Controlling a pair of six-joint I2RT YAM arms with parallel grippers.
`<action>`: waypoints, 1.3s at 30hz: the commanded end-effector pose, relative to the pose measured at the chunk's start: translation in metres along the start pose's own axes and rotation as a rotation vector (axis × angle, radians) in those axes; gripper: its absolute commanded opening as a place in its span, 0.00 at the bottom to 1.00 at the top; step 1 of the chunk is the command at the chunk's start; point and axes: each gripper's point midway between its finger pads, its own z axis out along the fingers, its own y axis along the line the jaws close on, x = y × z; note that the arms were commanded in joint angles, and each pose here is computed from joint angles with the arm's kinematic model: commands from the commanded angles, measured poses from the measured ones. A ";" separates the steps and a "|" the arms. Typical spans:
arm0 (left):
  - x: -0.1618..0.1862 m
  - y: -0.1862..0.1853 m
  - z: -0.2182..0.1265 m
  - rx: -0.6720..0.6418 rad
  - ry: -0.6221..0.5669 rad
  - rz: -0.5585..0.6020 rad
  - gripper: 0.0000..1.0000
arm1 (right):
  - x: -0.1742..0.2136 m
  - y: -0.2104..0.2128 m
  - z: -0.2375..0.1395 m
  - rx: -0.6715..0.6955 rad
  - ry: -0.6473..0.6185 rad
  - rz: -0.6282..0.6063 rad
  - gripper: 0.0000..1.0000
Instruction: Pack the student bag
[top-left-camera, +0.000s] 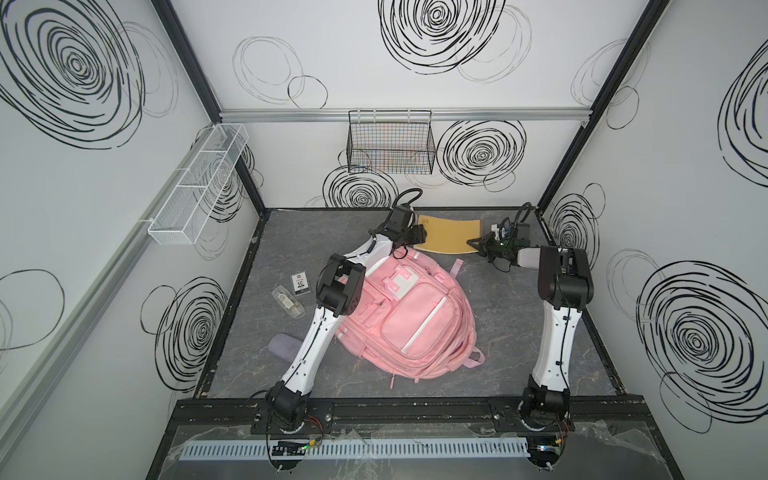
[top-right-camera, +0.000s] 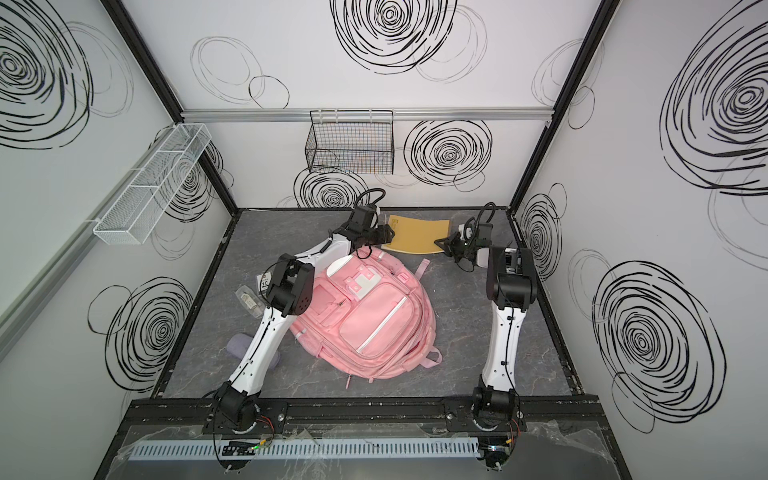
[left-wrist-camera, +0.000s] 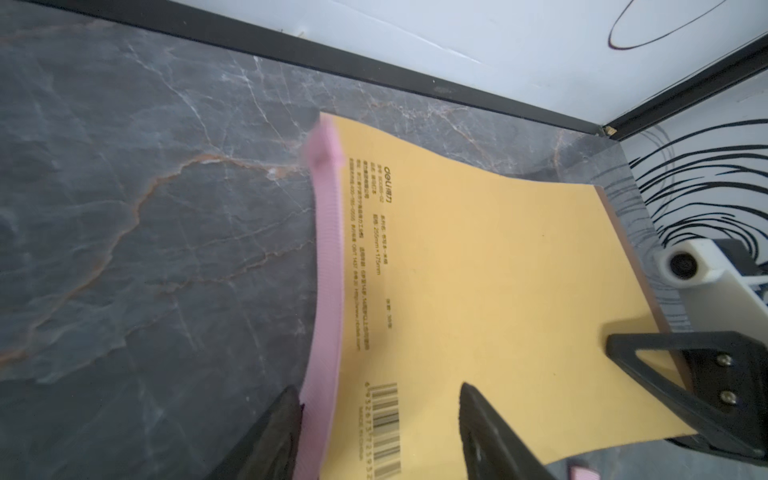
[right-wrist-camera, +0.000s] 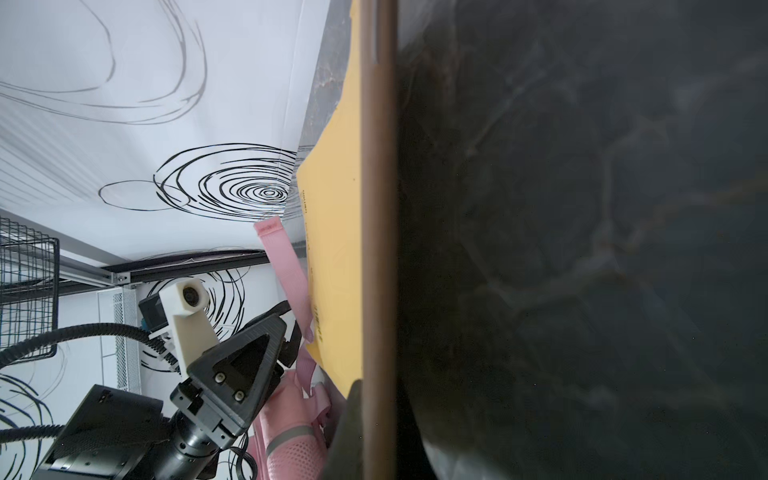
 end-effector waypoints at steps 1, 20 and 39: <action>-0.047 -0.063 -0.057 0.069 -0.115 0.081 0.65 | -0.022 0.052 -0.048 -0.016 -0.125 -0.115 0.00; 0.023 -0.184 -0.203 0.120 -0.064 0.422 0.71 | 0.023 0.150 -0.197 0.098 -0.325 -0.392 0.00; 0.254 -0.201 -0.254 0.125 0.181 0.553 0.74 | 0.114 0.170 -0.267 0.128 -0.400 -0.560 0.00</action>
